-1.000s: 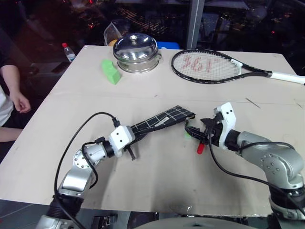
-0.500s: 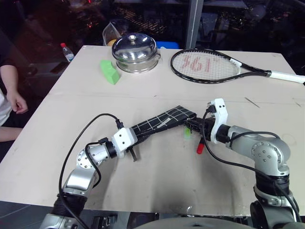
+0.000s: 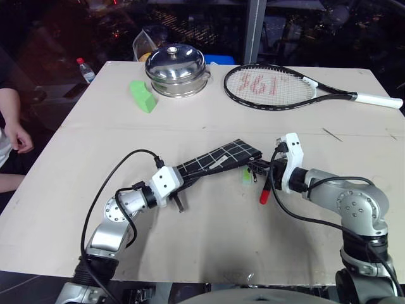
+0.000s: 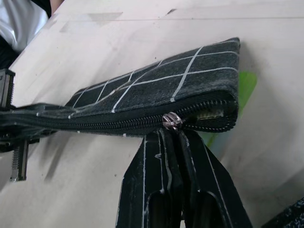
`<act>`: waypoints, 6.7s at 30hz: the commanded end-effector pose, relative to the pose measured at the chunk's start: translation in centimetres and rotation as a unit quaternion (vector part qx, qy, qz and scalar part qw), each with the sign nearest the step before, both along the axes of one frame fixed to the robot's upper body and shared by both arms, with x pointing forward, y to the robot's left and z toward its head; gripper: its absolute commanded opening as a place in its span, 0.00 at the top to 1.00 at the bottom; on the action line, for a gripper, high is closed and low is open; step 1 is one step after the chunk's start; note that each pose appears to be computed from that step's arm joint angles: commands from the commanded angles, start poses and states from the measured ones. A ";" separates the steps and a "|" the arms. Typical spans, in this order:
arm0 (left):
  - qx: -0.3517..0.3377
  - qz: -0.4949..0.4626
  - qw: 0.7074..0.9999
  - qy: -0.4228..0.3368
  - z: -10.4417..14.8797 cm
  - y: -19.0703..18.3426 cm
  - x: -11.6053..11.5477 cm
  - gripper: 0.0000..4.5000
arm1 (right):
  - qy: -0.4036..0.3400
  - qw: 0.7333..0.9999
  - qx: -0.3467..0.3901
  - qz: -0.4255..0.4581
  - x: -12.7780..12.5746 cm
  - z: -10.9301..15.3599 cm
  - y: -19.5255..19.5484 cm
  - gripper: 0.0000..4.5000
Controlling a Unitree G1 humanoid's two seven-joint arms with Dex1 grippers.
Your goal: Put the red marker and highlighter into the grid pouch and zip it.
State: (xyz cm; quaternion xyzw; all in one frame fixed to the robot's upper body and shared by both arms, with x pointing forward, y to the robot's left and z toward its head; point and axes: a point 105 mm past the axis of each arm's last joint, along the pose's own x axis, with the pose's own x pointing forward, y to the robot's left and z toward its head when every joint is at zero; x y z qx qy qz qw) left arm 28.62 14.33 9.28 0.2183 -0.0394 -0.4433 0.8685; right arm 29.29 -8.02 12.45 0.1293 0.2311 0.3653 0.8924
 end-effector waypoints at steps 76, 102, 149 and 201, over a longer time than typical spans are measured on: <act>0.043 -0.013 0.995 -0.084 3.5 -2.7 2.8 1.00 | -0.502 0.732 -0.381 0.257 1.9 2.9 6.2 0.99; 0.026 0.102 0.993 -0.058 3.9 3.8 4.7 1.00 | -0.220 0.942 -0.243 0.076 0.8 5.8 1.0 0.01; 0.050 -0.036 0.993 -0.099 3.9 -0.4 2.5 1.00 | -0.409 0.691 -0.543 0.248 3.7 5.1 4.0 0.96; 0.064 0.040 0.994 -0.073 2.6 1.7 2.1 1.00 | -0.332 0.772 -0.335 0.427 0.4 4.5 -1.4 0.96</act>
